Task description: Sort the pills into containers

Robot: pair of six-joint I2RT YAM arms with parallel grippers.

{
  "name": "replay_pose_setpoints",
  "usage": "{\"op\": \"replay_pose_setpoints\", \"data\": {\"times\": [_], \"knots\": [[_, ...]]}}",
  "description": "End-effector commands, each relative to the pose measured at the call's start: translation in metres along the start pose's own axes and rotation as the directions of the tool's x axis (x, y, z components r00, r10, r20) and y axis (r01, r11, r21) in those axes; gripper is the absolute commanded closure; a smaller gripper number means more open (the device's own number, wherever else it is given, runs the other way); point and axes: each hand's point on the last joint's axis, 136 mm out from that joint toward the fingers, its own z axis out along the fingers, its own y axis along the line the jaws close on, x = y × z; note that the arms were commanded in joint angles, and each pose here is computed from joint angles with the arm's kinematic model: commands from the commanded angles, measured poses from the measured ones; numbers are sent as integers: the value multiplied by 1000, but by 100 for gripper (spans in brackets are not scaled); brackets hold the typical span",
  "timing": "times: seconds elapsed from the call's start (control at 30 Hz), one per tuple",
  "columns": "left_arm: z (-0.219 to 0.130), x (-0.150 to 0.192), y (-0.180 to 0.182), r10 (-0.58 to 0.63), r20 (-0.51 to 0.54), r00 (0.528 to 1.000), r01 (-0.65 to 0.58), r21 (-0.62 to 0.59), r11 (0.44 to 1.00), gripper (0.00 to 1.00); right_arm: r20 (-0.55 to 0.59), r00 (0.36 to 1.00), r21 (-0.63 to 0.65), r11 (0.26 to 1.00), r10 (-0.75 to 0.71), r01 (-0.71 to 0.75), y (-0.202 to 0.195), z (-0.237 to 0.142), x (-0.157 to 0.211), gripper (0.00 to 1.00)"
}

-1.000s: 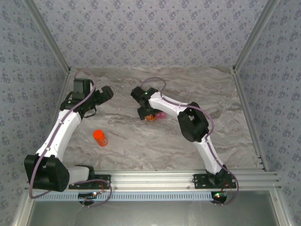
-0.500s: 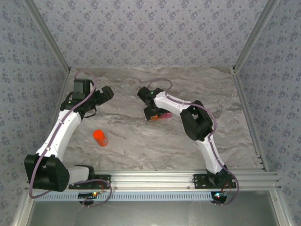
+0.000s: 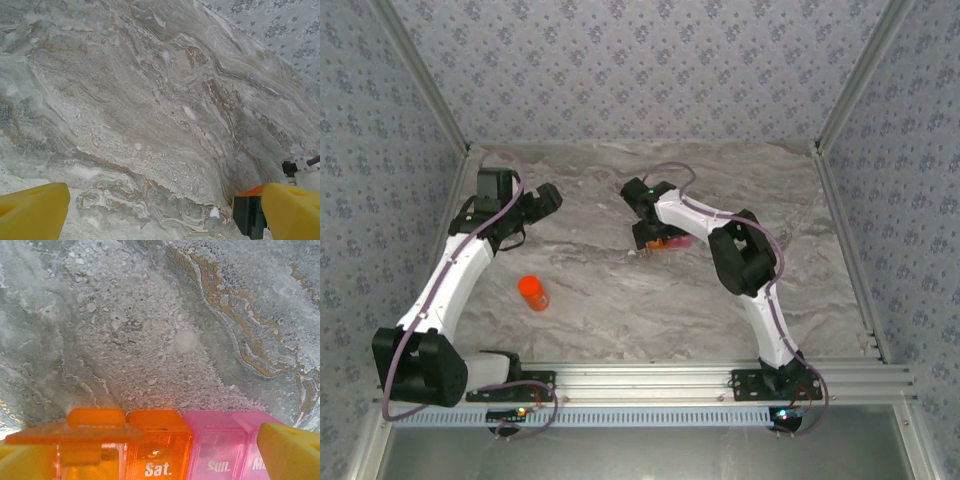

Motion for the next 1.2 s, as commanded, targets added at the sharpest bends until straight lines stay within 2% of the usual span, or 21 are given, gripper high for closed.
{"op": "replay_pose_setpoints", "data": {"times": [0.0, 0.1, 0.3, 0.5, 0.73, 0.9, 1.0, 1.17], "knots": [[0, 0, -3, -12, 1, 1000, 12, 21, 1000, 2, 23, 999, -45, 999, 25, -24, 2, -15, -7, 1], [1, 0, -2, -11, -1, 1000, 11, 18, 1000, 2, 58, 998, -78, 997, 25, -20, 6, -27, -14, 1], [3, -2, 1, 1, 6, 1000, -1, -6, 1000, 2, 170, 985, -143, 990, 32, -7, 12, -75, -32, 0], [4, -20, 8, 18, 34, 999, -16, -48, 999, 2, 252, 968, -227, 972, 3, 55, 33, -119, -36, 1], [8, -50, 31, -35, 64, 997, 40, -80, 996, 2, 325, 941, -365, 905, -94, 217, 99, -166, -19, 0], [7, -68, 54, -78, 83, 993, 87, -102, 991, 2, 364, 910, -487, 792, -200, 369, 163, -201, 6, 1], [6, -76, 73, -118, 96, 988, 129, -113, 985, 2, 381, 885, -523, 726, -269, 446, 198, -216, 23, 1], [2, -86, 101, -211, 116, 971, 223, -104, 969, 2, 379, 851, -523, 674, -364, 522, 238, -221, 44, 2]]}}
